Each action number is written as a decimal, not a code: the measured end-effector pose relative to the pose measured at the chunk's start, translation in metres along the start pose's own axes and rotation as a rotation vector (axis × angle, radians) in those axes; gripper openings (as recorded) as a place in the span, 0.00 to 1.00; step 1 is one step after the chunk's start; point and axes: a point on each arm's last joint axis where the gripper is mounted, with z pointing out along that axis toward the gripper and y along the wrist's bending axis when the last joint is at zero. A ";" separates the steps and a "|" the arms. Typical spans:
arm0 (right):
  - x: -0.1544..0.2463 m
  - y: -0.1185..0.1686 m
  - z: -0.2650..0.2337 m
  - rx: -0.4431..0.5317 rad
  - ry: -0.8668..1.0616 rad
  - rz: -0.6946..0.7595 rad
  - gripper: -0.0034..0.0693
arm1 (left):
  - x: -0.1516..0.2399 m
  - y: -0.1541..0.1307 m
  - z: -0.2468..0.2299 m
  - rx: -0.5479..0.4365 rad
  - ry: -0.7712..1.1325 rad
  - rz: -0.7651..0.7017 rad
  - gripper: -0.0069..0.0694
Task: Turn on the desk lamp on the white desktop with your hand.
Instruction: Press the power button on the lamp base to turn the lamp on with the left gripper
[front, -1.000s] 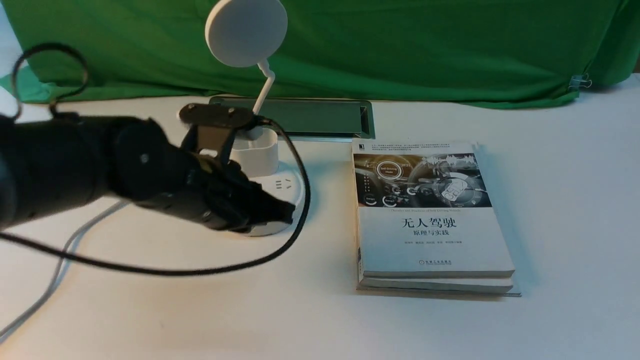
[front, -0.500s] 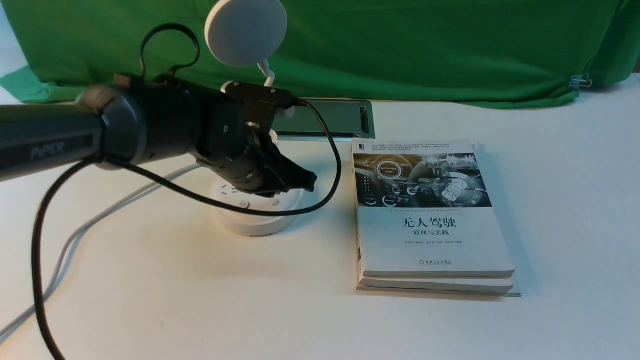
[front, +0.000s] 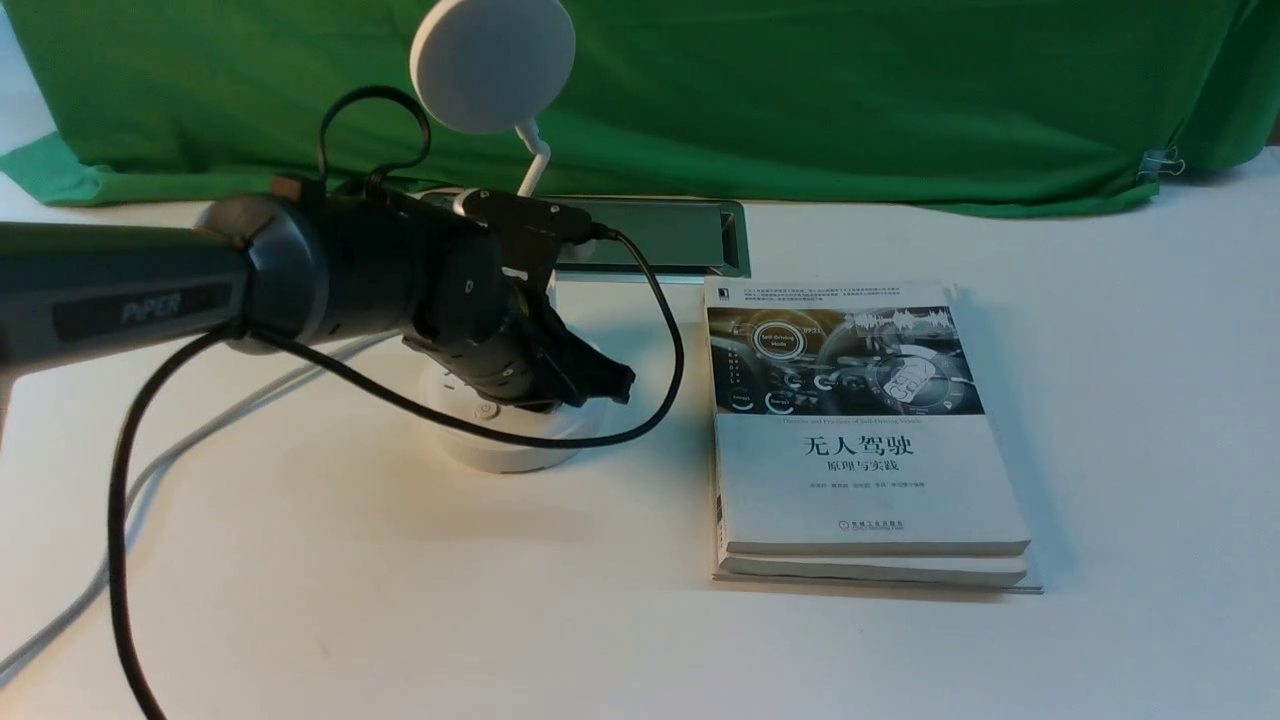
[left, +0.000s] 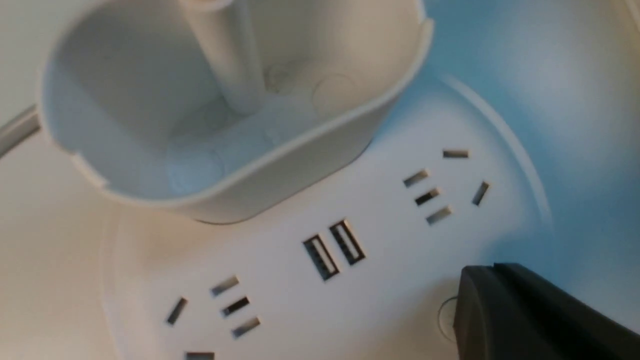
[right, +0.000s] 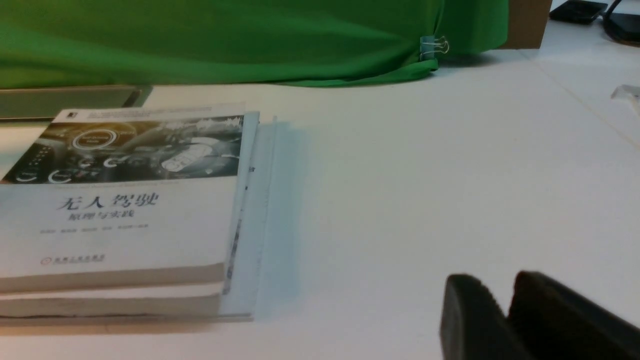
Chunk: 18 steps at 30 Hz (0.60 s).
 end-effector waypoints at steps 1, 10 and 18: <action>0.000 0.000 0.000 0.000 0.000 0.000 0.30 | 0.000 0.000 0.000 0.000 0.000 0.000 0.12; 0.000 0.000 0.000 0.000 0.000 0.000 0.30 | 0.000 0.000 0.001 0.000 0.005 -0.003 0.12; 0.000 0.000 0.000 0.000 0.000 0.000 0.30 | 0.001 0.000 0.003 -0.003 0.010 -0.012 0.12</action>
